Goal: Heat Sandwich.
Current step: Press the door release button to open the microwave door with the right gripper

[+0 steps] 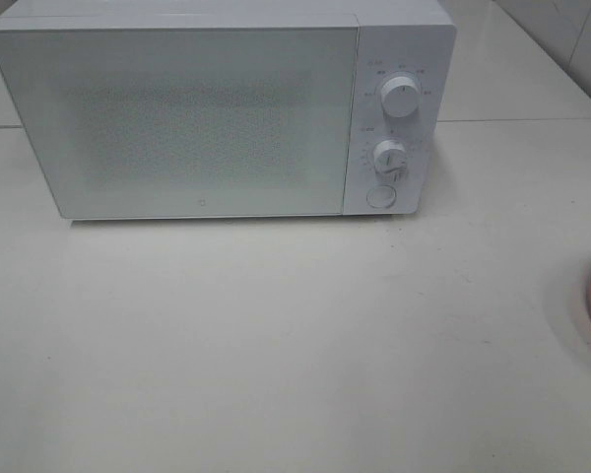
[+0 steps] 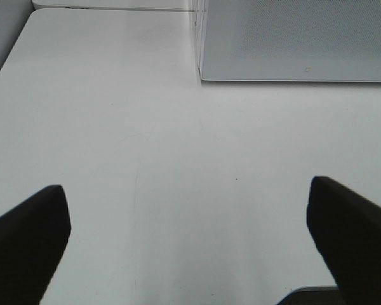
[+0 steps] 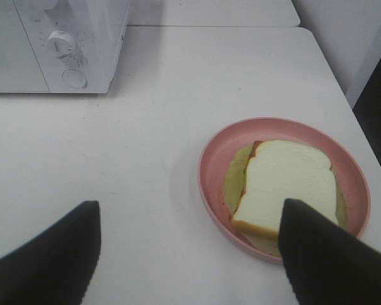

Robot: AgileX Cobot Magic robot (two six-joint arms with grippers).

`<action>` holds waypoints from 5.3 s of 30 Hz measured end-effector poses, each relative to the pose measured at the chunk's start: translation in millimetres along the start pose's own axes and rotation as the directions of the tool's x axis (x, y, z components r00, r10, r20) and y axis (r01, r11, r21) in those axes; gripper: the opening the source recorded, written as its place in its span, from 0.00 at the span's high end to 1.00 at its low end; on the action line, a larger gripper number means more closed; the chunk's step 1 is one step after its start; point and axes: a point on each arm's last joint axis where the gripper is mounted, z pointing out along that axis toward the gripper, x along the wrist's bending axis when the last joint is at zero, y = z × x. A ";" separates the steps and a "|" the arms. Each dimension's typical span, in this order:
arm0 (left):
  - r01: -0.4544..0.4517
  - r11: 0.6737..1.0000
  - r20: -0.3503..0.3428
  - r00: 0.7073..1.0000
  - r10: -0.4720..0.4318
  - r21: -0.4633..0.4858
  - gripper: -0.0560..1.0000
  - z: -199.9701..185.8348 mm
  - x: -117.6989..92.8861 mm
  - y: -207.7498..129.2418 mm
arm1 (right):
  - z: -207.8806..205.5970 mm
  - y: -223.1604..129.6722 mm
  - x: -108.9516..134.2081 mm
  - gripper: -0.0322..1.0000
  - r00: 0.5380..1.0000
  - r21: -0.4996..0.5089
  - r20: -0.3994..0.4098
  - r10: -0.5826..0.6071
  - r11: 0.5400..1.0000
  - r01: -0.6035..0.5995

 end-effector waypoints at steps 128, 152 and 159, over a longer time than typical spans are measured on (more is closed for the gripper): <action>0.000 1.000 0.000 1.000 0.000 0.000 0.04 0.0 0.0 0.0 | 233.6 -9.6 134.1 0.25 0.996 -0.258 -0.042 -0.076 0.964 0.062; 0.000 1.000 0.000 1.000 0.000 0.000 0.04 0.0 0.0 0.0 | 238.6 -21.1 151.4 0.30 0.911 -0.174 -0.125 0.393 0.895 -0.410; 0.000 1.000 0.000 1.000 0.000 0.000 0.04 0.0 0.0 0.0 | 239.0 -22.0 152.1 0.37 0.689 -0.102 -0.175 0.704 0.683 -0.723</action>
